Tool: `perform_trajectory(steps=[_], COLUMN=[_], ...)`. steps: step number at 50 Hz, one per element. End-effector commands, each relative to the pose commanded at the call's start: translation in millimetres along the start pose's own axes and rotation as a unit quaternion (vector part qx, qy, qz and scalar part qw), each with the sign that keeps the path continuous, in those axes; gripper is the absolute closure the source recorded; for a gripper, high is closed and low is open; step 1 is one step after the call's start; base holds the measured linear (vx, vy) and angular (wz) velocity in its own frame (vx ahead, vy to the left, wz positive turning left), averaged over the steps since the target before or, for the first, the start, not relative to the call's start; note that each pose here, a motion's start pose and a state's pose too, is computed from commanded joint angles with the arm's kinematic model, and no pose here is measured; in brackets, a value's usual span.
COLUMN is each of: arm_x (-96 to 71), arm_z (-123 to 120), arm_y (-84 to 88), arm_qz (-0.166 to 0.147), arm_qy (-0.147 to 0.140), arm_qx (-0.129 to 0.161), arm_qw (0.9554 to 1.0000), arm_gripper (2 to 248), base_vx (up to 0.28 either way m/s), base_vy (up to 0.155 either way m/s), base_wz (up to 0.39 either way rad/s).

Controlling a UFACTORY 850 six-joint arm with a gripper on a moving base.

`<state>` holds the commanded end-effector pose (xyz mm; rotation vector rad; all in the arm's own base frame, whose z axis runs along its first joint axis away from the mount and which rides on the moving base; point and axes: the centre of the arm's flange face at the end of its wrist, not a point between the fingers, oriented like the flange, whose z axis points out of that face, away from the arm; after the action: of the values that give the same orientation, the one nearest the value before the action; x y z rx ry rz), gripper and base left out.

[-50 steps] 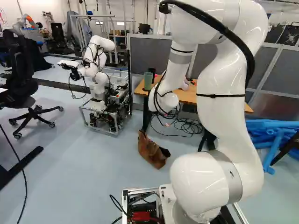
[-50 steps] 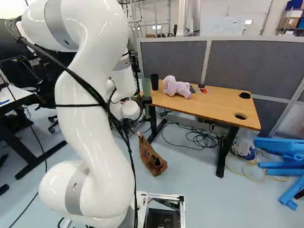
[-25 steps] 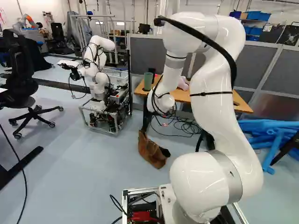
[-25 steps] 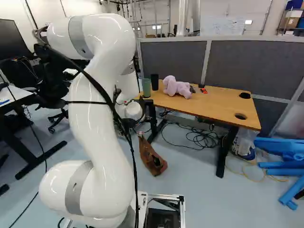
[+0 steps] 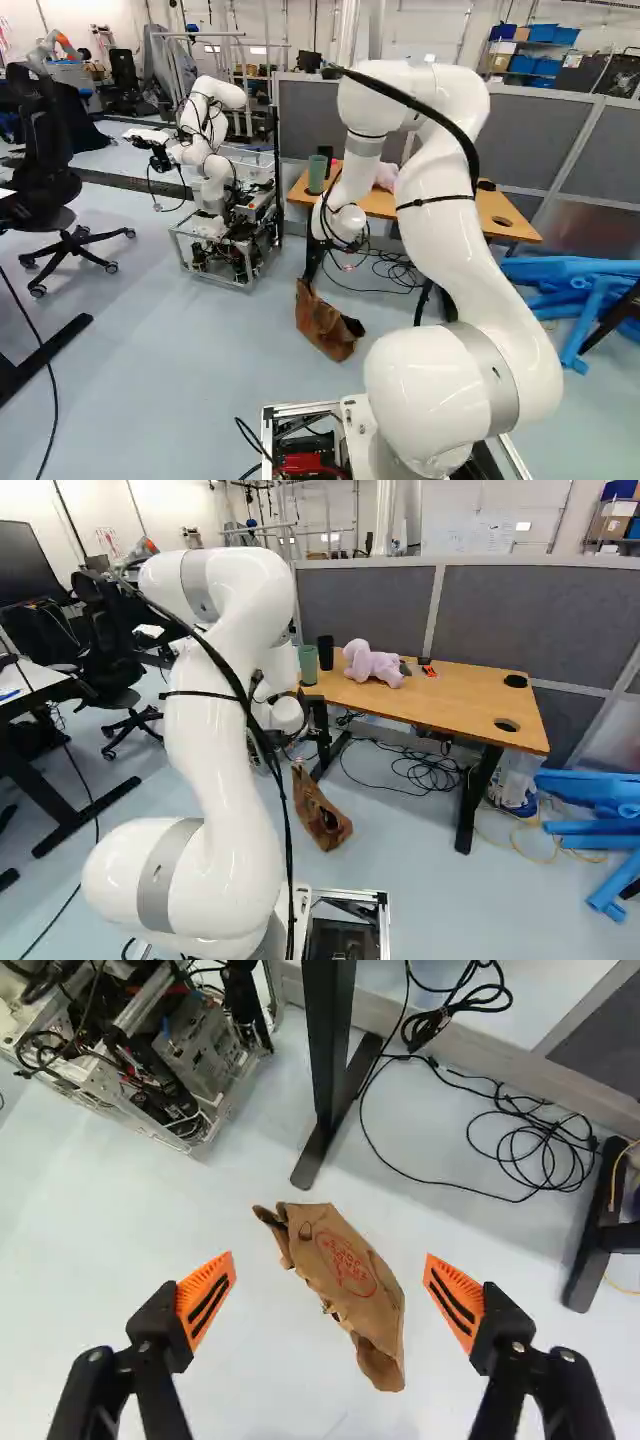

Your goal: Pick up the bag on the ground and place it on the table

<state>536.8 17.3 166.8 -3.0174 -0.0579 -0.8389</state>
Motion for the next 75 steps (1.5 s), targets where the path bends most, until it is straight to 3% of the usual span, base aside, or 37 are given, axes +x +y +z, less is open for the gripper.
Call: perform_trajectory(steps=[36, 69, 75], arm_x=[7.9, -19.1, -23.2], arm_z=[76.2, 120.6, 128.7], arm_y=[-13.7, -15.1, -15.1], arm_qz=[-0.011, -0.012, -0.028], arm_qy=[-0.057, -0.129, -0.134], arm_qx=[0.006, 0.005, 0.007], arm_qw=[0.9983, 0.9916, 0.9906], arm_gripper=[3, 3, 3], base_vx=[0.0, 0.0, 0.0], base_vy=[0.0, 0.0, 0.0], base_wz=[0.0, 0.0, 0.0])
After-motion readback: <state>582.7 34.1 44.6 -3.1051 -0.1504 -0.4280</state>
